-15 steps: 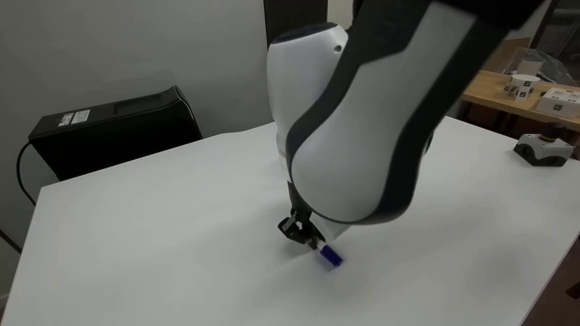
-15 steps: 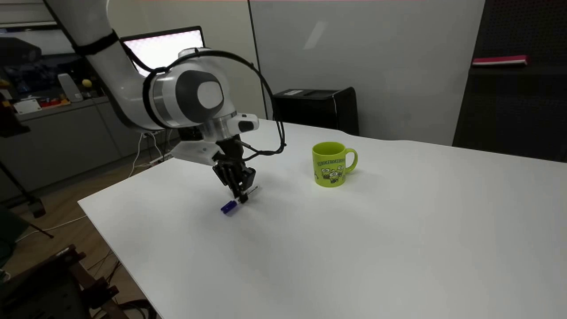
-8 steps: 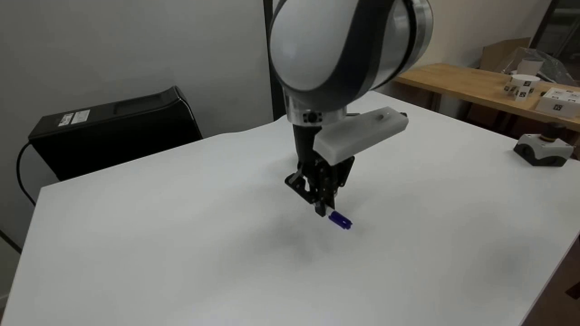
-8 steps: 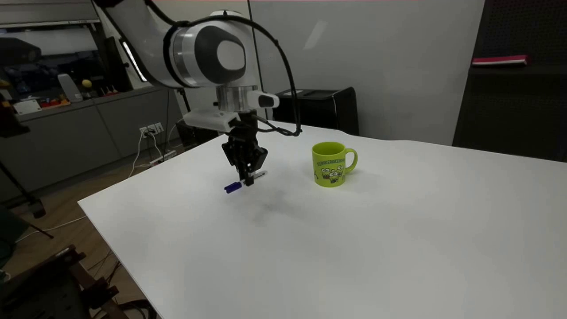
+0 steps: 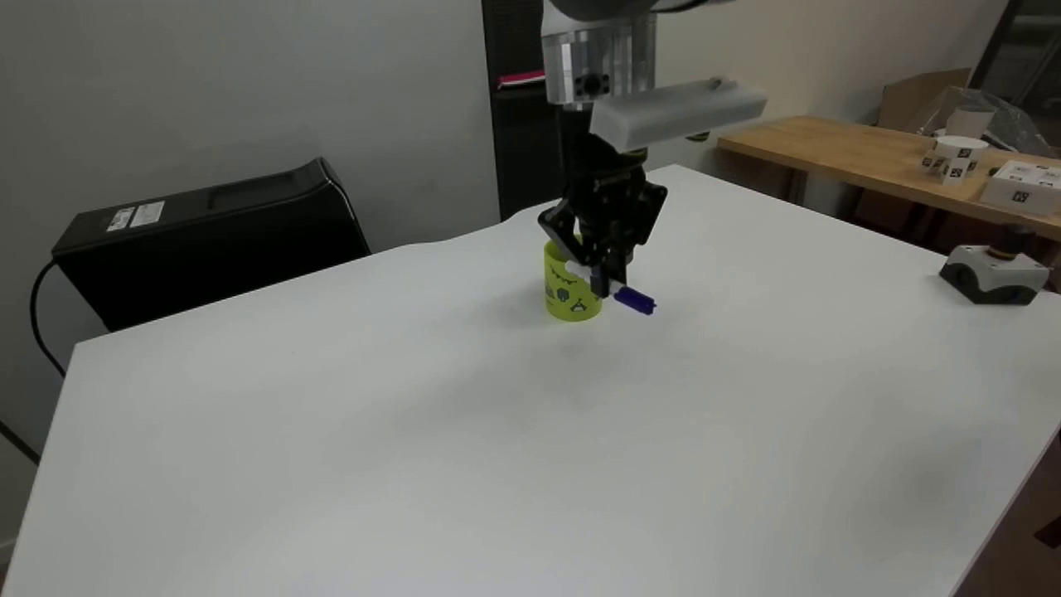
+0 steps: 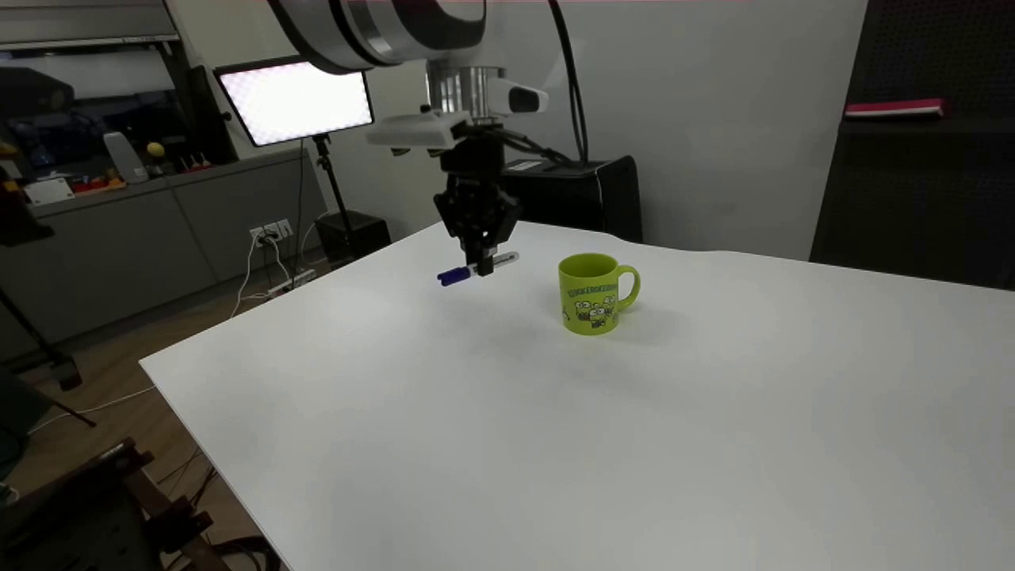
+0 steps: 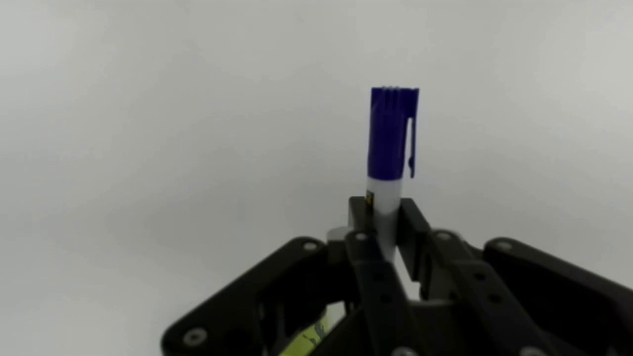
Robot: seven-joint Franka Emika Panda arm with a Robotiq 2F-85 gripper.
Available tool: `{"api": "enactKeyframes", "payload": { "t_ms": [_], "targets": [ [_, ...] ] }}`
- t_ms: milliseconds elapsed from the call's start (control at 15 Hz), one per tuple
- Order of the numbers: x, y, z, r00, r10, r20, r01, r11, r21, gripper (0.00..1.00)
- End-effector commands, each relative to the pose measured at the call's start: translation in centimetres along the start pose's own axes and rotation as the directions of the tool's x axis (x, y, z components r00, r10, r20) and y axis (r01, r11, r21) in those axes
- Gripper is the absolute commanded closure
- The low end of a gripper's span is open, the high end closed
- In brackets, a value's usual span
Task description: Put the marker in the cup
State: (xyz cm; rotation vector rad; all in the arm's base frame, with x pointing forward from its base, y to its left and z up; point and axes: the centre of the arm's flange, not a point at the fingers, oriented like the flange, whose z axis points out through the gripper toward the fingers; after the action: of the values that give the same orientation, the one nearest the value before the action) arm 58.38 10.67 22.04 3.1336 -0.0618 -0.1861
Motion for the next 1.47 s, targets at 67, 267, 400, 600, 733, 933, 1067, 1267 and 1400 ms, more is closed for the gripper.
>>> {"api": "enactKeyframes", "payload": {
  "t_ms": [67, 267, 400, 600, 733, 933, 1067, 1267, 1400],
  "targets": [
    [1.3, 1.8, -3.0, 0.999, 0.008, 0.046, -0.010, 0.999, 0.049, 0.96],
    [2.2, 3.5, -3.7, 0.991, 0.011, 0.134, -0.025, 0.994, 0.109, 0.96],
    [2.6, 4.7, -4.5, 0.983, 0.020, 0.183, -0.045, 0.990, 0.134, 0.96],
    [3.5, 6.3, -5.6, 0.968, 0.030, 0.249, -0.072, 0.984, 0.162, 0.96],
    [4.5, 7.3, -6.3, 0.958, 0.036, 0.284, -0.089, 0.981, 0.174, 0.96],
    [6.4, 8.3, -6.6, 0.944, 0.045, 0.327, -0.115, 0.974, 0.196, 0.96],
    [7.9, 8.6, -6.4, 0.936, 0.048, 0.350, -0.126, 0.971, 0.204, 0.96],
    [10.1, 8.6, -5.7, 0.927, 0.049, 0.373, -0.139, 0.966, 0.219, 0.96],
    [11.4, 8.5, -5.0, 0.921, 0.044, 0.387, -0.142, 0.963, 0.229, 0.96]
  ]
}}
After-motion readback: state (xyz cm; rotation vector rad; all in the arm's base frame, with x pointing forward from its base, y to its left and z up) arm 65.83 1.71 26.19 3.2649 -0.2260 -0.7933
